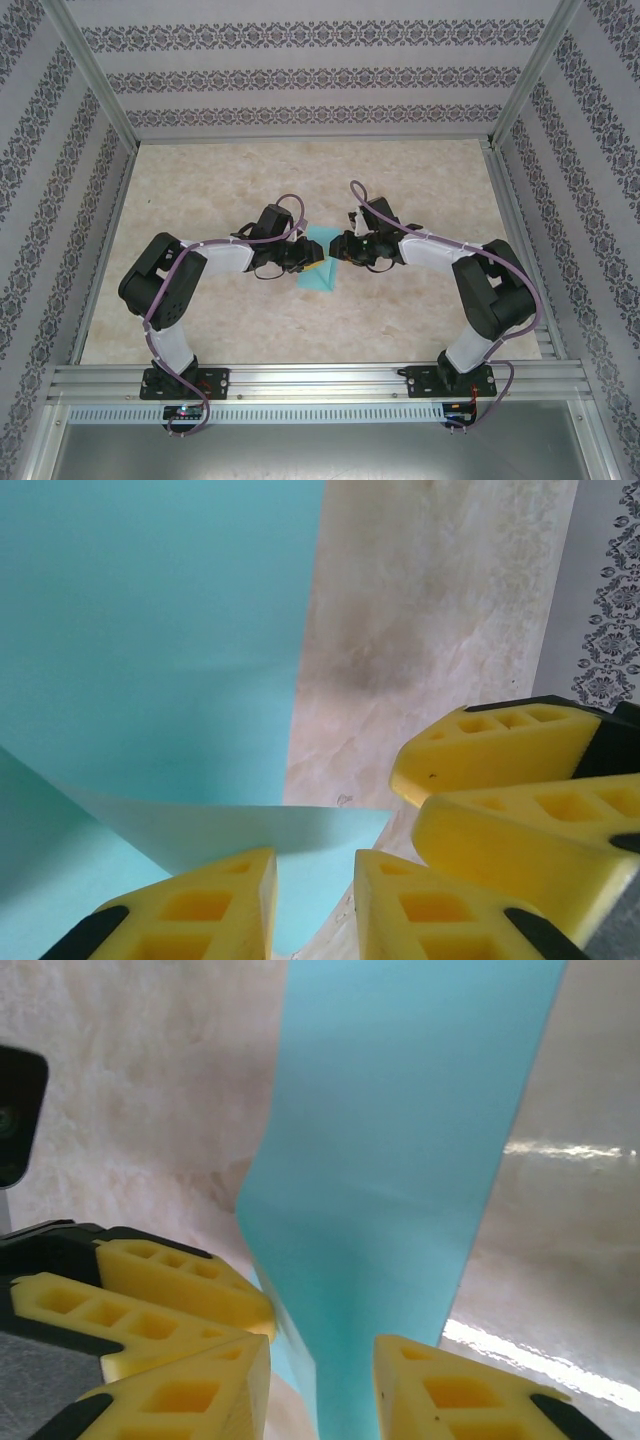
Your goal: Fold a paper plane with a square sheet of paper (pick it up from the middle)
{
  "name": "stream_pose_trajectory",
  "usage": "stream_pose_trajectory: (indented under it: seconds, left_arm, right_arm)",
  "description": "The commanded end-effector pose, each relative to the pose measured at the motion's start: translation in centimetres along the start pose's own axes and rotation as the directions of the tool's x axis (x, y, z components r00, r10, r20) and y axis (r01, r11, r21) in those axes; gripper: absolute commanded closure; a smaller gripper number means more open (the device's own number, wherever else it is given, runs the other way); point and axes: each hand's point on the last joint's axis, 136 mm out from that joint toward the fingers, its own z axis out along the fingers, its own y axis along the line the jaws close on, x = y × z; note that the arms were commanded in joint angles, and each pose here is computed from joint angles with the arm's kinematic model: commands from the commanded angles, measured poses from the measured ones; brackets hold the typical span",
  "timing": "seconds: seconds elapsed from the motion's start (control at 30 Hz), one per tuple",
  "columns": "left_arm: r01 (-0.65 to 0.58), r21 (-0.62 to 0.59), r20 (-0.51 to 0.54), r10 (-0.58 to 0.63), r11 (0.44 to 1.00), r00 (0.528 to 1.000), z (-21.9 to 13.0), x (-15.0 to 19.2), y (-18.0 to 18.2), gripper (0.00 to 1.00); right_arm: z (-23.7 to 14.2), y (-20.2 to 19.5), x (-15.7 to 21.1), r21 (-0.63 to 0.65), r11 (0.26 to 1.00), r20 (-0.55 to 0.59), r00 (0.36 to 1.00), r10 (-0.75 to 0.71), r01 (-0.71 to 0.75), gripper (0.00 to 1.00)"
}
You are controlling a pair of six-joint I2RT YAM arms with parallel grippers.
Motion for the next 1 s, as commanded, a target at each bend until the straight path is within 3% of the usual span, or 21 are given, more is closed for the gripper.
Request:
stream_pose_trajectory:
  seconds: [0.0,0.4,0.53,0.97]
  left_arm:
    - [-0.029,-0.003,0.005,0.029,1.0,1.0,0.4,0.0,0.0,0.73]
    - [-0.03,0.0,0.002,0.03,1.0,1.0,0.4,0.0,-0.1,0.73]
    - [-0.032,0.002,0.002,0.032,0.999,0.999,0.4,0.0,-0.2,0.73]
    - [-0.055,0.054,-0.01,0.055,0.997,0.998,0.7,-0.2,-1.2,0.73]
  right_arm:
    - [0.8,0.9,-0.2,-0.041,0.999,-0.01,1.0,-0.025,0.025,0.67]
    - [1.4,1.0,0.4,-0.069,0.997,-0.039,0.999,-0.026,0.023,0.79]
    - [1.4,0.8,0.3,-0.067,0.997,-0.038,0.999,-0.027,0.024,0.9]
    - [2.6,-1.6,0.3,0.034,0.999,-0.057,0.998,-0.027,0.029,0.94]
